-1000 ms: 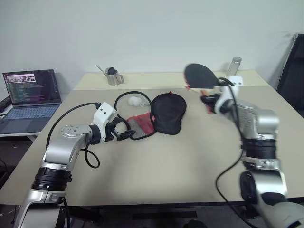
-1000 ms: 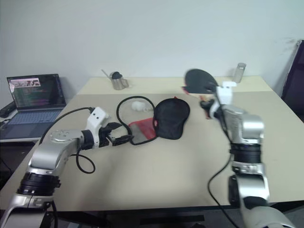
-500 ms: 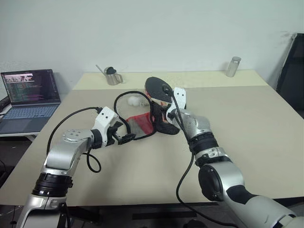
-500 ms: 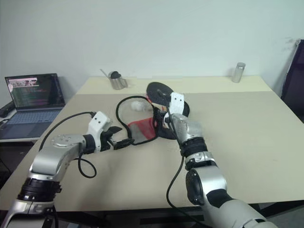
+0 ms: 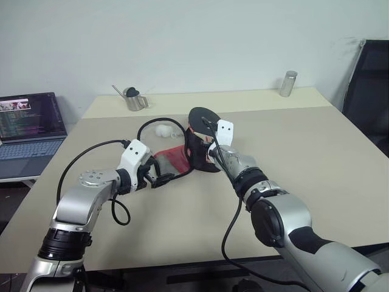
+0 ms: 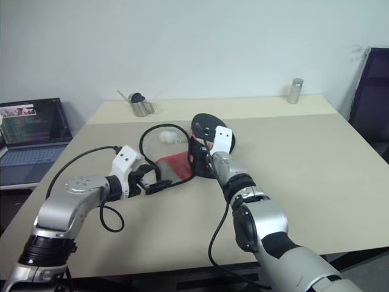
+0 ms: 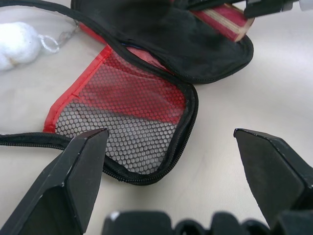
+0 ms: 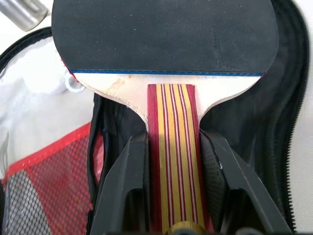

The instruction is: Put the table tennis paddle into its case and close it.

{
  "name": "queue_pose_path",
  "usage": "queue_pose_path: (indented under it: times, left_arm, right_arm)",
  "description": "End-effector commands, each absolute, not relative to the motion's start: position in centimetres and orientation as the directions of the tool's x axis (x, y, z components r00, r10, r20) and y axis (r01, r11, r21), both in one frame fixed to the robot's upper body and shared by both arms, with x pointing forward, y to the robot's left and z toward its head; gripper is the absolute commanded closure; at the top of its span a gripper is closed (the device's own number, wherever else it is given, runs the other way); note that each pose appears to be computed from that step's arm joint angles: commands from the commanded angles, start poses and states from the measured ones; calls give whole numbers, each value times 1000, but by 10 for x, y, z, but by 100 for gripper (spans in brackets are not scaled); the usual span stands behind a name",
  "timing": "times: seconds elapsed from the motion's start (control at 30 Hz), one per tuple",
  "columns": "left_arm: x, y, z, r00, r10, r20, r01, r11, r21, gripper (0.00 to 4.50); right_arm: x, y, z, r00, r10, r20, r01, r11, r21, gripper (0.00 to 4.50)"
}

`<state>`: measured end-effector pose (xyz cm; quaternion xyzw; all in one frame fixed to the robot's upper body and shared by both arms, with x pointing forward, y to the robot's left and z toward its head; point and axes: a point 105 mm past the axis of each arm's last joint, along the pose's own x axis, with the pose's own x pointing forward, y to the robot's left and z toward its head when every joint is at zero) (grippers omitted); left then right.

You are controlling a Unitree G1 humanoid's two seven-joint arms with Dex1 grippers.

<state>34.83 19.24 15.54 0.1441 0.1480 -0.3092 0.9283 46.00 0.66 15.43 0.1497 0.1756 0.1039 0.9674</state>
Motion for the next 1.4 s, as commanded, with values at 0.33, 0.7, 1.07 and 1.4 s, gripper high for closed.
queue_pose_path:
  times: [0.33, 0.7, 1.07, 1.4]
  left_arm:
    - [344, 195, 171, 793, -516, -324, 592, 777, 212, 0]
    - [345, 196, 174, 799, -509, -321, 586, 779, 223, 0]
    - [346, 196, 177, 801, -508, -316, 584, 778, 231, 0]
    - [360, 199, 182, 831, -480, -280, 543, 810, 222, 0]
  right_arm:
    - [460, 16, 165, 927, 257, -273, -170, 937, 307, 345]
    - [456, 19, 151, 914, 270, -303, -174, 935, 307, 345]
    - [457, 21, 158, 915, 289, -281, -179, 916, 359, 47]
    - [466, 11, 190, 928, 310, -206, -225, 908, 352, 4]
